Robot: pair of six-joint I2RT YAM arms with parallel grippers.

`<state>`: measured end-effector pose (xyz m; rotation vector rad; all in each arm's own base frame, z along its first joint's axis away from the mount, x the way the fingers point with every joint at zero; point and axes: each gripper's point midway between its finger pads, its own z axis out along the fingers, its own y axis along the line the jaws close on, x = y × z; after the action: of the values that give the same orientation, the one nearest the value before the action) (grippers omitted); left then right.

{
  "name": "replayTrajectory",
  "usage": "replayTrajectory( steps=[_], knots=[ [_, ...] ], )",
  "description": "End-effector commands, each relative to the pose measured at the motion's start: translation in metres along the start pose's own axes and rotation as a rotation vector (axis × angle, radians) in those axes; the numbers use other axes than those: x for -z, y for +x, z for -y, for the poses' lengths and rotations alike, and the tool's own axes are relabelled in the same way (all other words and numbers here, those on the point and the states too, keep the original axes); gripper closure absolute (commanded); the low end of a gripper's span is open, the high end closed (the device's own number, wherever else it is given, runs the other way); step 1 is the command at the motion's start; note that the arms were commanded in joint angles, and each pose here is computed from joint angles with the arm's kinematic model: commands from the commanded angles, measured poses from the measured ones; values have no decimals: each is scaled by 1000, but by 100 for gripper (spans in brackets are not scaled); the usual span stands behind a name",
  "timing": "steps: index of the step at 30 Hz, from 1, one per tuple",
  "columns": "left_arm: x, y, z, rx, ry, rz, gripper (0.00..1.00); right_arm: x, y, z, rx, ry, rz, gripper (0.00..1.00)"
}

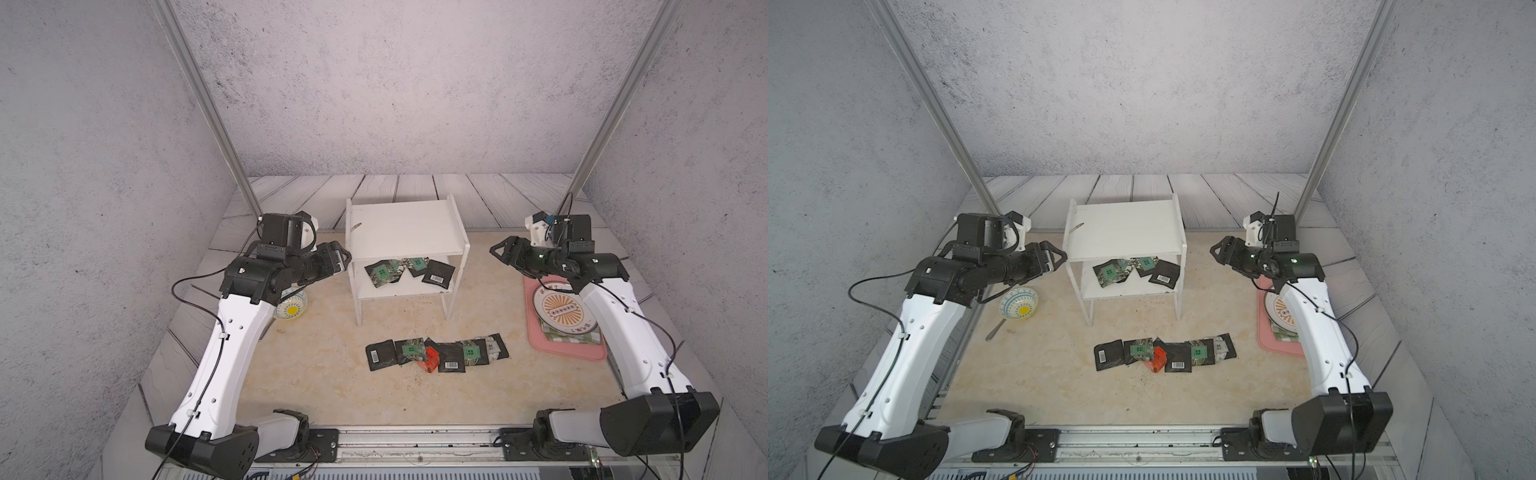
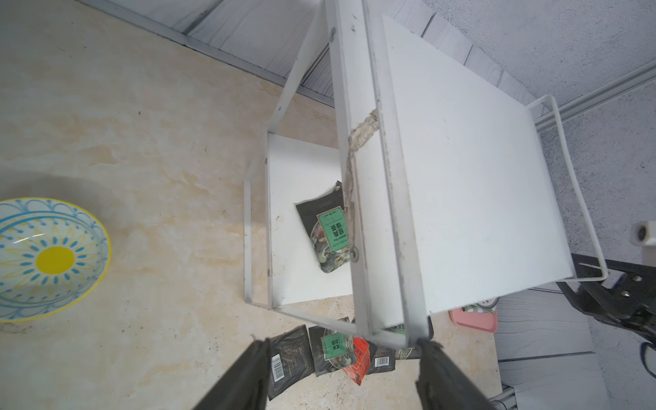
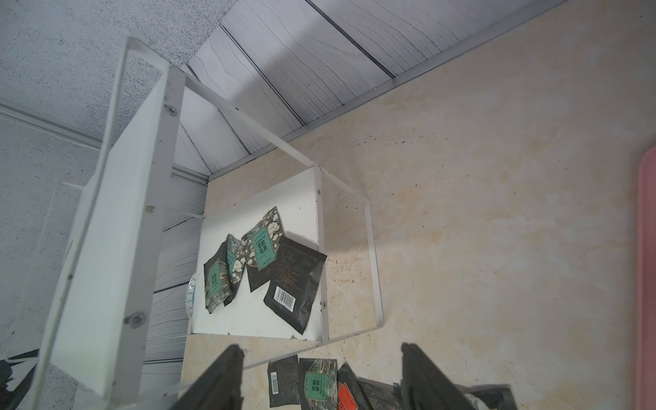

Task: Remove the tea bags from the shelf
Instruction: Pick up the tea bag from the shelf.

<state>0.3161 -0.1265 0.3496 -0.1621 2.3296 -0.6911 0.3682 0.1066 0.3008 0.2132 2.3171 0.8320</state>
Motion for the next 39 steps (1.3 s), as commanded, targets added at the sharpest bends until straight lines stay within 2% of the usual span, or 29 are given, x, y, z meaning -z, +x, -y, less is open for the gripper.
replayTrajectory(
  steps=[1,11,20,30,39],
  knots=[
    [2,-15,5,-11,17,44,32,-25,-2,-3,-32,-80,-38,26],
    [-5,-11,-2,2,12,34,41,-84,10,9,-153,-185,-172,25],
    [-6,-11,2,4,34,29,43,-127,42,6,-139,-173,-316,25],
    [-8,-9,1,5,32,19,44,-157,64,4,-137,-170,-387,26],
    [-11,-6,0,9,36,12,45,-173,72,5,-148,-162,-424,31]
  ],
)
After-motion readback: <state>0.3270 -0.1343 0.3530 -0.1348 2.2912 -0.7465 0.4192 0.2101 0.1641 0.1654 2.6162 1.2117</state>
